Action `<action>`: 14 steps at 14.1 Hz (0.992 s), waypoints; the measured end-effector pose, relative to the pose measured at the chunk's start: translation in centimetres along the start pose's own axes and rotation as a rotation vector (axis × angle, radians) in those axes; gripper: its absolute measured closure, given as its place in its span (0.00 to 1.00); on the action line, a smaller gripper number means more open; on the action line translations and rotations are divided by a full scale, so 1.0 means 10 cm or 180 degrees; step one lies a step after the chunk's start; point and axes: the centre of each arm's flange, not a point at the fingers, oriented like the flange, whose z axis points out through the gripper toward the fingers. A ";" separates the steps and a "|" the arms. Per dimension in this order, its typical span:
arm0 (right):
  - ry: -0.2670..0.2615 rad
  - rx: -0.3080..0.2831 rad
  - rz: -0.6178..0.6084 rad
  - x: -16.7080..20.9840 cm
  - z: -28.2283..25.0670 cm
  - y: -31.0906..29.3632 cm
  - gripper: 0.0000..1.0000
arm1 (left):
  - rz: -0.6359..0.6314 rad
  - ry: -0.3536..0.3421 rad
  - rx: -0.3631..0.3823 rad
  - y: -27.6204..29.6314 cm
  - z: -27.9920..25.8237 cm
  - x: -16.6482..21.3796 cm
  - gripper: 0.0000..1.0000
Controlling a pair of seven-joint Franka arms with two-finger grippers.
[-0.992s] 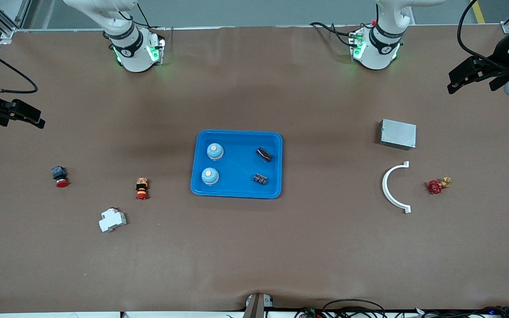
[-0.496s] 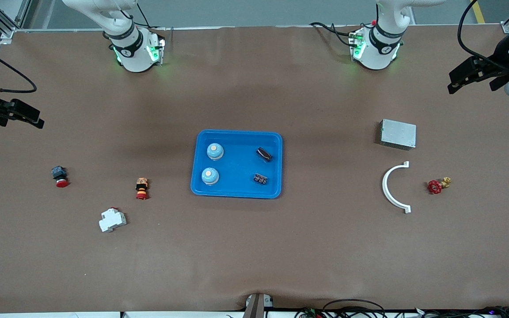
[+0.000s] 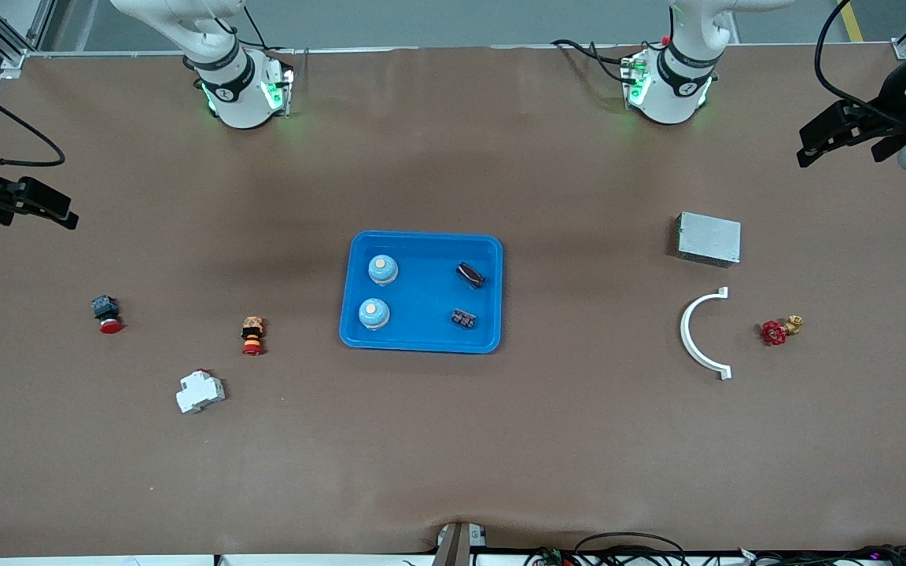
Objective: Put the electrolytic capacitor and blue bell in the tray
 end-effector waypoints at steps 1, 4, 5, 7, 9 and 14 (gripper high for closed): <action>0.0000 -0.0002 0.0005 0.00 0.00 0.01 0.00 | 0.0014 0.0000 0.0000 0.00 0.00 0.00 0.00; 0.0024 -0.0002 0.0015 0.00 -0.04 0.03 0.00 | 0.0035 -0.0007 0.0003 0.03 0.01 0.00 0.00; 0.0029 -0.0002 0.0015 0.00 -0.05 0.03 0.00 | 0.0038 -0.0009 0.0003 0.03 0.01 0.00 0.00; 0.0035 -0.0002 0.0013 0.00 -0.05 0.03 0.00 | 0.0042 -0.0026 0.0007 0.04 0.04 0.00 0.00; 0.0041 -0.0002 0.0011 0.01 -0.06 0.02 0.00 | 0.0046 -0.0038 0.0010 0.05 0.09 0.00 0.00; 0.0062 -0.0003 0.0009 0.02 -0.08 0.02 0.00 | 0.0047 0.0010 0.0011 0.04 0.09 -0.12 0.00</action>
